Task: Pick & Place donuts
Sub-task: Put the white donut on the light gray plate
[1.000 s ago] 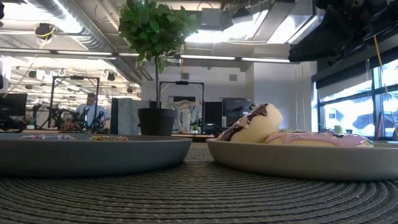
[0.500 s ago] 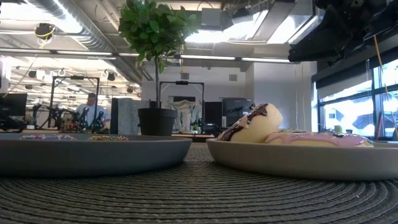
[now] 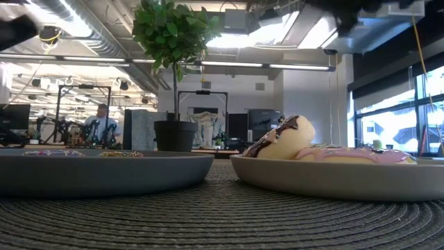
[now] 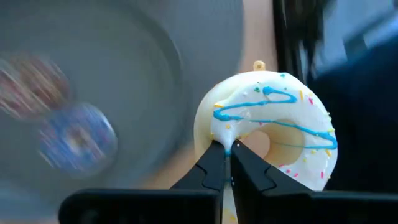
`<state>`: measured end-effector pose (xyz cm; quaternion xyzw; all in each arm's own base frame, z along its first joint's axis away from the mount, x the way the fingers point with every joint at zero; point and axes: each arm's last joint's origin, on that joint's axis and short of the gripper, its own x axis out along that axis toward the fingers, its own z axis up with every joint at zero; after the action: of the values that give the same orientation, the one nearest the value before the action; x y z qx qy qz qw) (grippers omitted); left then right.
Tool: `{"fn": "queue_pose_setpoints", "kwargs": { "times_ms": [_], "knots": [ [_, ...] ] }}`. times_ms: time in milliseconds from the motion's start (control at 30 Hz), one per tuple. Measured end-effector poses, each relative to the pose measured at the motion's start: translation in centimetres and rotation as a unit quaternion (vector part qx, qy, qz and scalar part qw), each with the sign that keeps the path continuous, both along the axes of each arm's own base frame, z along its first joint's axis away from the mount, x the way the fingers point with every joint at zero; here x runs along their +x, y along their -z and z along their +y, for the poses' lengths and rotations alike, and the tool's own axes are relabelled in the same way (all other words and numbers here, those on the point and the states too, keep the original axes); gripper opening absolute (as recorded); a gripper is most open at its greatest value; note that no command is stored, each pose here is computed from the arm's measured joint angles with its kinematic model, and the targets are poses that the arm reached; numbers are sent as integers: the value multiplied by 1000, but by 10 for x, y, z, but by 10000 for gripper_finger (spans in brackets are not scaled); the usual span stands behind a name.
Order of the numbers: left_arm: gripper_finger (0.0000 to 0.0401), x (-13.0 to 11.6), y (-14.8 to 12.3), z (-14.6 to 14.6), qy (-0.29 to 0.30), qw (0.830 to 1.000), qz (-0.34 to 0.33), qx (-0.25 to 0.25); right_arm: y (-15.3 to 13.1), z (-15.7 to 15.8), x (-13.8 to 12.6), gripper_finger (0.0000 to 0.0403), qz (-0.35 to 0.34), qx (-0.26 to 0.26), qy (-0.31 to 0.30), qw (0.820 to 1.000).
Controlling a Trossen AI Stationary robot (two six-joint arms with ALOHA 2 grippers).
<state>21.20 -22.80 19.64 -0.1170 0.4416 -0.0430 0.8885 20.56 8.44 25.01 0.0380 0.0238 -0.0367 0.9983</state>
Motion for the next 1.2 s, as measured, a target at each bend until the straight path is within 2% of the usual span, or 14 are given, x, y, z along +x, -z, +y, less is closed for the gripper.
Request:
{"fn": "queue_pose_setpoints", "kwargs": {
  "times_ms": [100,167,300,500,633,867,1033,1200],
  "knots": [
    [6,19,-17,9,-28,999,-38,25,-9,-2,3,103,-40,-32,-60,997],
    [6,31,-25,18,-37,996,-58,54,-13,-4,4,103,-64,-45,-72,994],
    [6,53,-34,41,-63,983,-96,141,-21,-8,12,103,-60,-66,-52,995],
    [6,76,-38,85,-193,945,-129,233,-16,-10,44,103,36,-104,34,993],
    [7,84,-39,101,-227,929,-137,260,-7,-11,70,103,82,-111,78,987],
    [7,87,-43,113,-289,889,-162,317,-5,-8,100,103,95,-126,86,984],
    [7,86,-44,114,-302,877,-169,333,-6,-4,110,103,97,-149,70,982],
    [8,87,-44,116,-307,875,-168,335,-4,-2,113,103,94,-157,41,982]
  ]
}}
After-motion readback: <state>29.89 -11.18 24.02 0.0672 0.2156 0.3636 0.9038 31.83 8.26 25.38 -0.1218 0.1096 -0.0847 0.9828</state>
